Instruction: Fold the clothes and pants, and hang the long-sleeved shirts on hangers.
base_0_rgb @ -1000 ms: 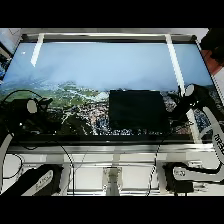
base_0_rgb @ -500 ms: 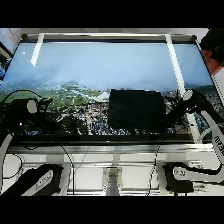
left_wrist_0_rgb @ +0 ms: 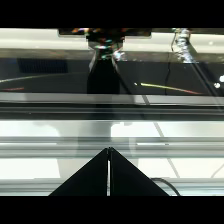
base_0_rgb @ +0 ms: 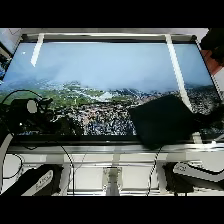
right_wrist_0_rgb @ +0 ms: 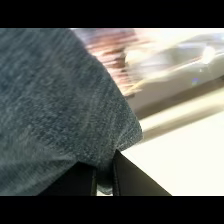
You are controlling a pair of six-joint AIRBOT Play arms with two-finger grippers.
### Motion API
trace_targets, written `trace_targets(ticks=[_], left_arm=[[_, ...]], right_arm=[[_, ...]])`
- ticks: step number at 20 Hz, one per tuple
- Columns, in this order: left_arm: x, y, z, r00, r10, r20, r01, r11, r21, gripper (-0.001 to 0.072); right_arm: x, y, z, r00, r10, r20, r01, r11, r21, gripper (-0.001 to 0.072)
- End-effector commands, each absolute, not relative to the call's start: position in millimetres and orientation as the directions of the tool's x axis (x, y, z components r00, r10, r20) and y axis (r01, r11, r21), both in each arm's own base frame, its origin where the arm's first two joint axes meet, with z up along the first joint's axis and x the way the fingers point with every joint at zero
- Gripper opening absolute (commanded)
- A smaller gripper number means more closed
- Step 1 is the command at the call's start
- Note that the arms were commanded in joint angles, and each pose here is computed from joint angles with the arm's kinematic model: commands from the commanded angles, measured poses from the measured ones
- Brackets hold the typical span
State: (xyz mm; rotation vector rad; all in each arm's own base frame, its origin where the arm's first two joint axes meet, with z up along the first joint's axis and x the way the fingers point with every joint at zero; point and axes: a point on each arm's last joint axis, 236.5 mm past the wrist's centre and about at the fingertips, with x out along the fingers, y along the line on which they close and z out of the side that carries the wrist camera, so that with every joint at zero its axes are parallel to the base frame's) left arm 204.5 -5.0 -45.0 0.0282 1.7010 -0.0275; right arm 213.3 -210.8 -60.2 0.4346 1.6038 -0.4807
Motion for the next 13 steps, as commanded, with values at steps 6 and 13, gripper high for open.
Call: trace_targets(ticks=[6, 13], left_arm=[[204.5, -4.7, -45.1, -0.130, 0.003, -0.992, 0.034, 0.999, -0.002, 0.0035], [204.5, -4.7, -45.1, -0.130, 0.003, -0.992, 0.034, 0.999, -0.002, 0.0035]], right_arm=[[133.2, -319.7, -39.5, 0.014, -0.128, -0.992, 0.839, 0.541, -0.058, 0.0314], [204.3, -287.7, -9.2, 0.259, -0.081, -0.962, 0.767, 0.623, 0.154, 0.0337]])
